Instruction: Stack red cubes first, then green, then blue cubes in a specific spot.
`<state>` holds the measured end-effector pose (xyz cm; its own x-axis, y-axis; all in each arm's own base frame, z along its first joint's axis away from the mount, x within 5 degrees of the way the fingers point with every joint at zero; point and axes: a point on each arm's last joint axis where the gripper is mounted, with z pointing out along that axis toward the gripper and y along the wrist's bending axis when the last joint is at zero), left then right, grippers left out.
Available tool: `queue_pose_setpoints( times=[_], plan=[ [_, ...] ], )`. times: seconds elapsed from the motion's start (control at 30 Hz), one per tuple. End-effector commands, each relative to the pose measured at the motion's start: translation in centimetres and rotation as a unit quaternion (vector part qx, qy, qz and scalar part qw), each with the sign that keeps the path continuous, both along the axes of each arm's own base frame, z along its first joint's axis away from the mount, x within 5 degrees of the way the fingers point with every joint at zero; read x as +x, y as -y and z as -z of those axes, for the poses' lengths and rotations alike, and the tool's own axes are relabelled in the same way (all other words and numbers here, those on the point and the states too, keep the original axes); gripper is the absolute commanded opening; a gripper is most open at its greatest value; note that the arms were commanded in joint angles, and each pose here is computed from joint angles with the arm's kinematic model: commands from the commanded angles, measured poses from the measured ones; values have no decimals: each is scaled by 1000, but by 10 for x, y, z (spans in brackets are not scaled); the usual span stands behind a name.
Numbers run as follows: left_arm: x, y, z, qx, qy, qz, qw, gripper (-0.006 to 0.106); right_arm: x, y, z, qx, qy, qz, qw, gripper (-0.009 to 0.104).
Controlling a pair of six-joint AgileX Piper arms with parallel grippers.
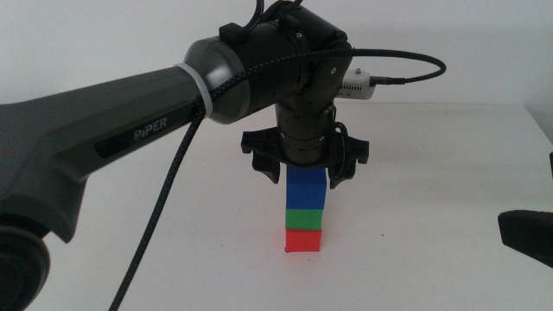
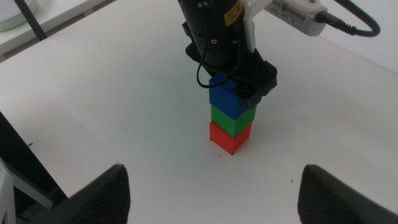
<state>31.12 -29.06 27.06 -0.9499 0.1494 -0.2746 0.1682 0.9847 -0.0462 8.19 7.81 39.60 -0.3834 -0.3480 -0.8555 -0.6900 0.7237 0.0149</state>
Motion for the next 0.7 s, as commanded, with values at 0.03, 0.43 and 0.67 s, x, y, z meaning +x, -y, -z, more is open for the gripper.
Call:
queue_pose_setpoints(
  times=[0.03,0.43,0.67],
  plan=[
    [-1,0,-16,-4,15,23,1000,89,0,1,-1,4,8,2,1000,91],
    [-46,-60,-165,-58,206,142,967,91,0,1,-1,4,8,2,1000,91],
    [-97,-116,-233,-19,331,235,914,91,0,1,-1,4,8,2,1000,91]
  ],
)
